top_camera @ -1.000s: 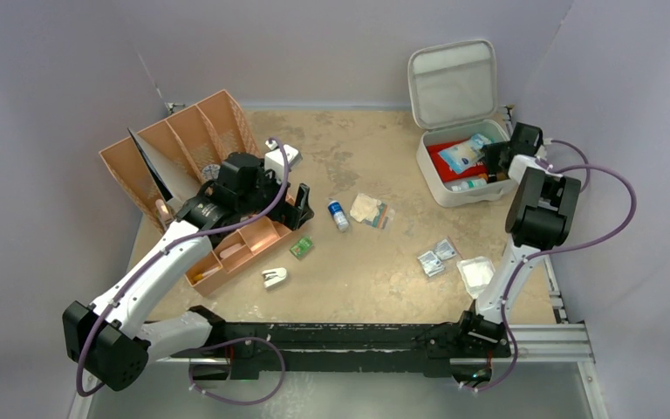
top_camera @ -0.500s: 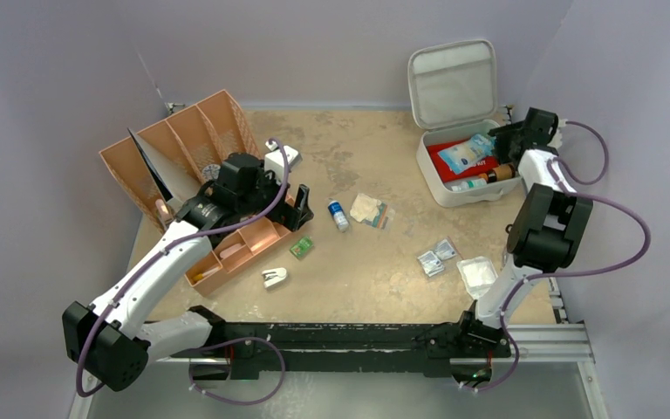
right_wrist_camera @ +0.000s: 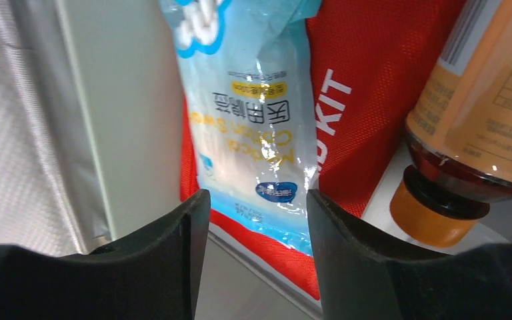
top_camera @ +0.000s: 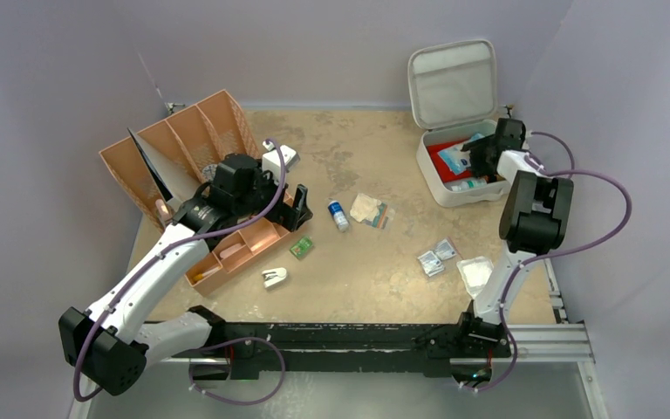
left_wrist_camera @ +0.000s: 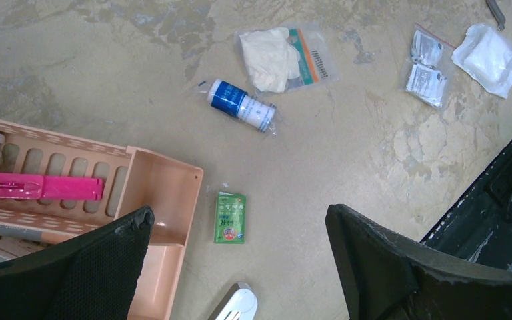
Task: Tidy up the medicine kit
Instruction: Place the medical item at the medicine box, then pick up the medical item at the center of the board.
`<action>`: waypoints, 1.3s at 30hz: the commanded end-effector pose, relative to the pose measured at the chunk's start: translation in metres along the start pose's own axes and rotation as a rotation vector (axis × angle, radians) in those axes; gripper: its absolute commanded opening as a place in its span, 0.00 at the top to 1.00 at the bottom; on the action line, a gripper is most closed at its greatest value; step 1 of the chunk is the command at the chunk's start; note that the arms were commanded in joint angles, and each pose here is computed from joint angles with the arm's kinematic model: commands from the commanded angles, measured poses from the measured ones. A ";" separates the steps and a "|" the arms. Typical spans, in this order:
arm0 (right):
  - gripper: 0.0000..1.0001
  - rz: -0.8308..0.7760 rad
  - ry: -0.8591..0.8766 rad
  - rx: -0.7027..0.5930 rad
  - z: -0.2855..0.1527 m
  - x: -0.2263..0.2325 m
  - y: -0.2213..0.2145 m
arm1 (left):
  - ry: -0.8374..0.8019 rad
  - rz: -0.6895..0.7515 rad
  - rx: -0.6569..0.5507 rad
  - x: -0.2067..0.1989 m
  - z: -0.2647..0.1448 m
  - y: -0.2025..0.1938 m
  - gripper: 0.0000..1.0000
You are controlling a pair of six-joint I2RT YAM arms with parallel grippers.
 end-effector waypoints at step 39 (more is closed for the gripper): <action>0.43 -0.174 -0.121 0.032 -0.124 -0.017 -0.025 | -0.001 -0.006 -0.024 -0.003 -0.010 0.009 0.00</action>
Point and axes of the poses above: each gripper's point midway between its finger pads, its own z axis out along the fingers, its own x axis along the line the jaws close on, y = z × x, the point moved 9 cm from there along -z, back along the fingers, and after that the axes turned 14 degrees about z, right-handed, at the moved point
